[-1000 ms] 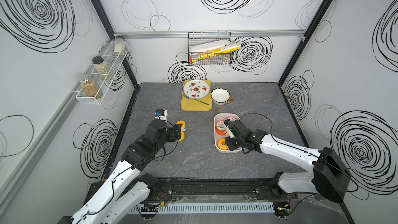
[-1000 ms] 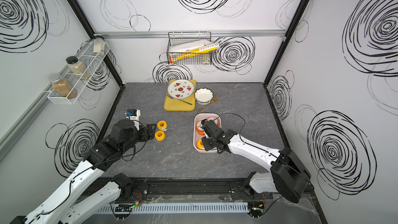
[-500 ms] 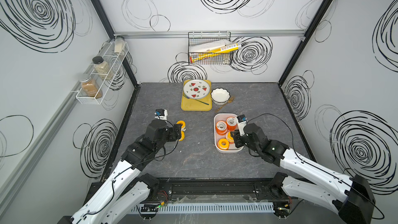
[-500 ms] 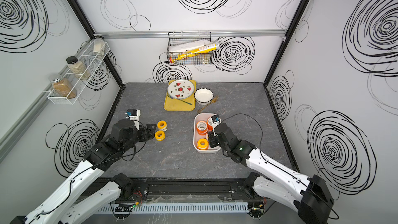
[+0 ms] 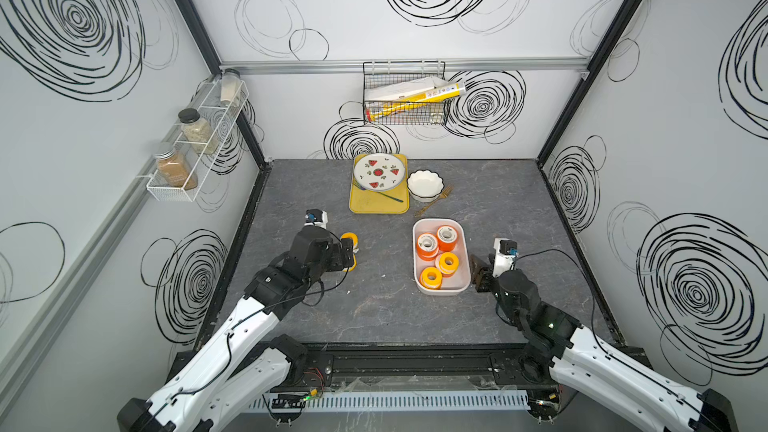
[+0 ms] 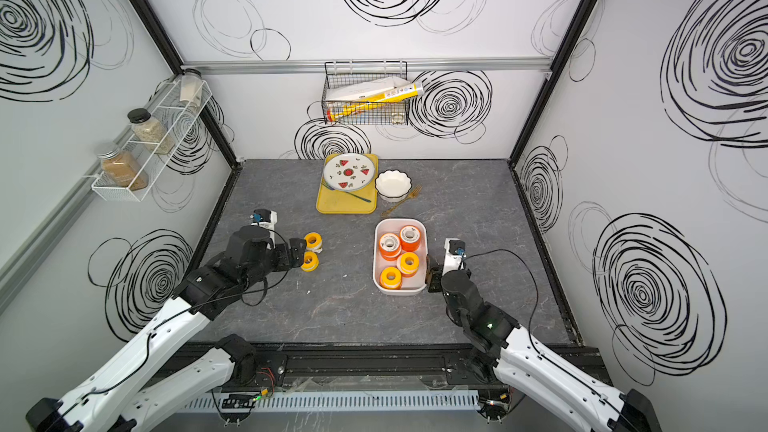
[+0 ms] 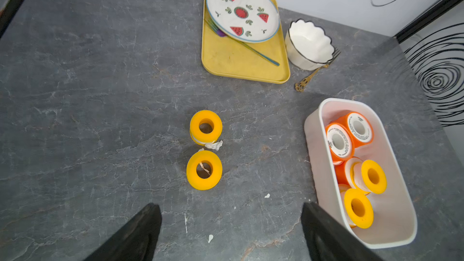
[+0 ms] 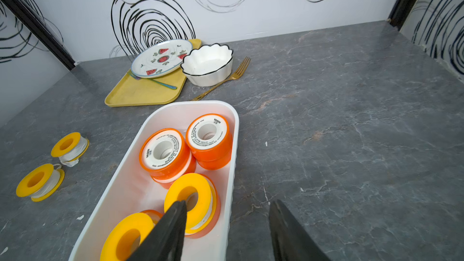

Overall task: Put the sealing tape into the storage box
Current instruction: Place the sealing tape in the storage box, then pick up the sealing tape at the center of the board.

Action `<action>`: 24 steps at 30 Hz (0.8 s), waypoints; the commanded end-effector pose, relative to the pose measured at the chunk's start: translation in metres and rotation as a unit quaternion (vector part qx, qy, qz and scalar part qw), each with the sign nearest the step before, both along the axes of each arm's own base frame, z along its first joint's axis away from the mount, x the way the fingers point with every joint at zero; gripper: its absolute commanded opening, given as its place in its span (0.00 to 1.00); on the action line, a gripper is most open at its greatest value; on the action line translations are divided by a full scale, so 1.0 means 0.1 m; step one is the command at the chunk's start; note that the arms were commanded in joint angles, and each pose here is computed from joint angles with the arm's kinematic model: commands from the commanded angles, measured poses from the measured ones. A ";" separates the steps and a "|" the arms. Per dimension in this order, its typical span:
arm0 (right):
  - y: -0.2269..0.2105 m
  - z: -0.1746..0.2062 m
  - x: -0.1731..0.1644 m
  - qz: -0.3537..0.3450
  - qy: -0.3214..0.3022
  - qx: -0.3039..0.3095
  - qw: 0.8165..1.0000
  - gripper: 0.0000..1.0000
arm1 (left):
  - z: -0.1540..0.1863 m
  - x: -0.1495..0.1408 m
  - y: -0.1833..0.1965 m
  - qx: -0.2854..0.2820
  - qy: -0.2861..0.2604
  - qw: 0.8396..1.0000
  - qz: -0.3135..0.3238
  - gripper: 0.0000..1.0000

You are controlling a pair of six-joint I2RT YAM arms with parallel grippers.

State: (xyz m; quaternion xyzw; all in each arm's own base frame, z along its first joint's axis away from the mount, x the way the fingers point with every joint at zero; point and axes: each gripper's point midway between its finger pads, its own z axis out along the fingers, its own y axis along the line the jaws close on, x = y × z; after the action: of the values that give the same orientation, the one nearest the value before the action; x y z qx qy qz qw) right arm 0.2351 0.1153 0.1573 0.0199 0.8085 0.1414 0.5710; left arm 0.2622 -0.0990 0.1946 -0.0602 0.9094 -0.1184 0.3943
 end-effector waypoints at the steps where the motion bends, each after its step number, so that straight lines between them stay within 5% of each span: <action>1: -0.10 0.08 0.00 -0.026 -0.023 0.031 0.999 0.61 | -0.08 0.07 -0.07 -0.019 0.025 0.999 0.015 0.95; 11: -0.26 0.15 -0.09 -0.047 -0.049 0.071 0.995 0.65 | -0.80 0.27 -0.02 -0.005 0.089 0.989 0.116 0.96; 24: -0.29 0.14 -0.10 -0.051 -0.050 0.075 0.995 0.68 | -1.43 0.36 -0.08 0.038 0.148 0.982 0.114 0.99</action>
State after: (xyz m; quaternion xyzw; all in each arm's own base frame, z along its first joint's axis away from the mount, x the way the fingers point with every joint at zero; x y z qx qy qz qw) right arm 0.2258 0.0907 0.1781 0.0912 0.7606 0.1823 0.6164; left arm 0.2907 -0.1057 0.0558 -0.1614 0.9522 -0.0277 0.2577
